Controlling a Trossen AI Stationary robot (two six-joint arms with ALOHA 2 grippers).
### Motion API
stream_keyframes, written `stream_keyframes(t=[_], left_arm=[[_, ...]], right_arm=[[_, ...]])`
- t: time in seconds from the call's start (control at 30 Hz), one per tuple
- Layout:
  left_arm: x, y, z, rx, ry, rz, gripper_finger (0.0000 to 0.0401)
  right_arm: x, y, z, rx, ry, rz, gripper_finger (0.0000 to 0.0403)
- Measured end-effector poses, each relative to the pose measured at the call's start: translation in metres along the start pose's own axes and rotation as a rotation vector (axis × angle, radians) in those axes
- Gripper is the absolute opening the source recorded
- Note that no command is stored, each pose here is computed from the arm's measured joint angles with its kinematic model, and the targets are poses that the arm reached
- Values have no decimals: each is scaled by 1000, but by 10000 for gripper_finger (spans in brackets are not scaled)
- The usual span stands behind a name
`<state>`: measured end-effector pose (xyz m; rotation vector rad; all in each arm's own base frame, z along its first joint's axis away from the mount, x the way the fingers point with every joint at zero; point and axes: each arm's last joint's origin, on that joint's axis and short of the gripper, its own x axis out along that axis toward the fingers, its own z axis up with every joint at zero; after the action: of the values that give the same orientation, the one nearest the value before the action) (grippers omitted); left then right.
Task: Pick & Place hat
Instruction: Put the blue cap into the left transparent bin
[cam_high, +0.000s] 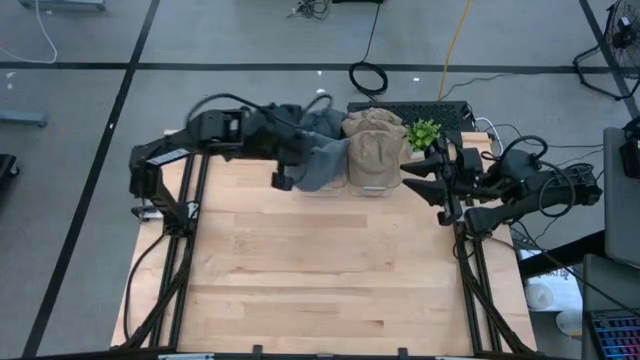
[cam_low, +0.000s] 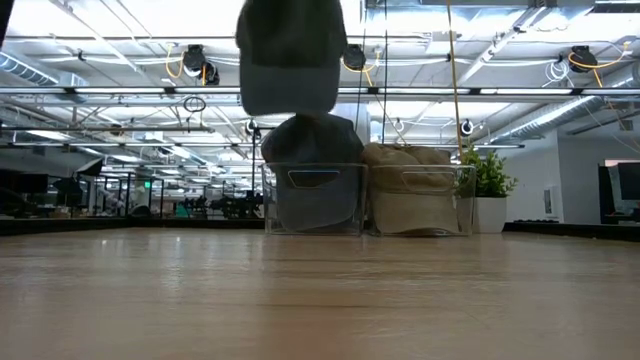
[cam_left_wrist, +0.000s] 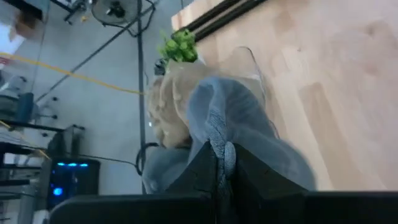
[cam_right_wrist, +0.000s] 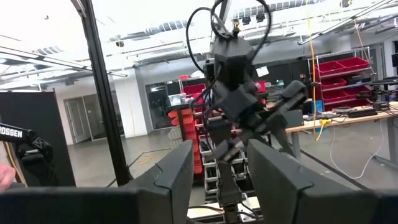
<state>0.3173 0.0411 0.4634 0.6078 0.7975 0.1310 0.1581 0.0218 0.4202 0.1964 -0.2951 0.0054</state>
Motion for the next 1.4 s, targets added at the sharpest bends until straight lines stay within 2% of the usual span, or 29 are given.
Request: stream_keyframes(t=[0.37,0.57,0.73,0.93,1.13,1.4], left_arm=[[54,12,-11,-6,138,-3,23],[78,22,-13,-40,143,52,23],[92,27,-18,-52,166,55,23],[115,14,-26,-53,240,-94,23],[132,10,-26,-72,228,-138,23],[138,13,-43,-199,343,-167,23]], right_arm=[[0,0,0,0,1,4,141],[0,0,-1,-1,5,3,141],[0,0,-1,-2,10,3,141],[0,0,-1,-2,11,4,141],[0,0,-1,-2,11,4,141],[0,0,-1,-5,11,4,141]])
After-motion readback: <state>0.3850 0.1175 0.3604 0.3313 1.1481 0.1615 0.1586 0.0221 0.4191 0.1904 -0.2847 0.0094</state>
